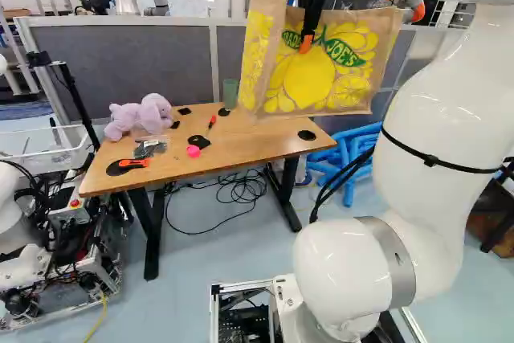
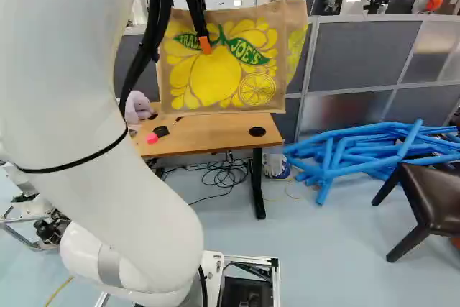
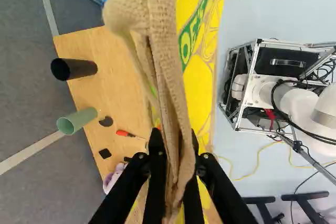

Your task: Pick up the bag on the ground and place it on the table

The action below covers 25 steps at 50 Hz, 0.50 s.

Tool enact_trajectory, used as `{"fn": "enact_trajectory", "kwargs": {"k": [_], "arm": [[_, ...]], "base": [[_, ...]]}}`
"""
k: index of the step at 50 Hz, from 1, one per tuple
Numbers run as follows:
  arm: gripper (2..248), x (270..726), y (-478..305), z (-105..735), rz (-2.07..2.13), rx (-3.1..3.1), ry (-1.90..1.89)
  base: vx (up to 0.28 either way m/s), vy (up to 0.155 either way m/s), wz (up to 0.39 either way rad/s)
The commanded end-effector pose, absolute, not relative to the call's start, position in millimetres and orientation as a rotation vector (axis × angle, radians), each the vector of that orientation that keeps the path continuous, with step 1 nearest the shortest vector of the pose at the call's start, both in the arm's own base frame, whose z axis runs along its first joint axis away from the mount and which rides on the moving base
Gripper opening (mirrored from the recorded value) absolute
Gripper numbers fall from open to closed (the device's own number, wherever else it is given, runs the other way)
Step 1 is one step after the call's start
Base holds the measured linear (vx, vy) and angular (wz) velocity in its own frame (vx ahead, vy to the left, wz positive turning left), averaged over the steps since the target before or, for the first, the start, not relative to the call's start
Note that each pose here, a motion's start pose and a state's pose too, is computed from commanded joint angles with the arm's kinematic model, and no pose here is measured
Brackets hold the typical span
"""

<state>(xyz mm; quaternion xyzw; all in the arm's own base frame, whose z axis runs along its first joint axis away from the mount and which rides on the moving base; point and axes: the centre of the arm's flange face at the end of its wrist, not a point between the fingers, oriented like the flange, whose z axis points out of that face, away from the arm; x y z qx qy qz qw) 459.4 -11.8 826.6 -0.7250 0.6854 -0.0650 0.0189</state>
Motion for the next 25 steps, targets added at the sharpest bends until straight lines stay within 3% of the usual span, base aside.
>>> {"fn": "enact_trajectory", "kwargs": {"k": [25], "arm": [[35, 459.4, -11.8, 826.6, -0.202, -2.251, 2.128]], "base": [[0.173, -0.008, -0.012]]}}
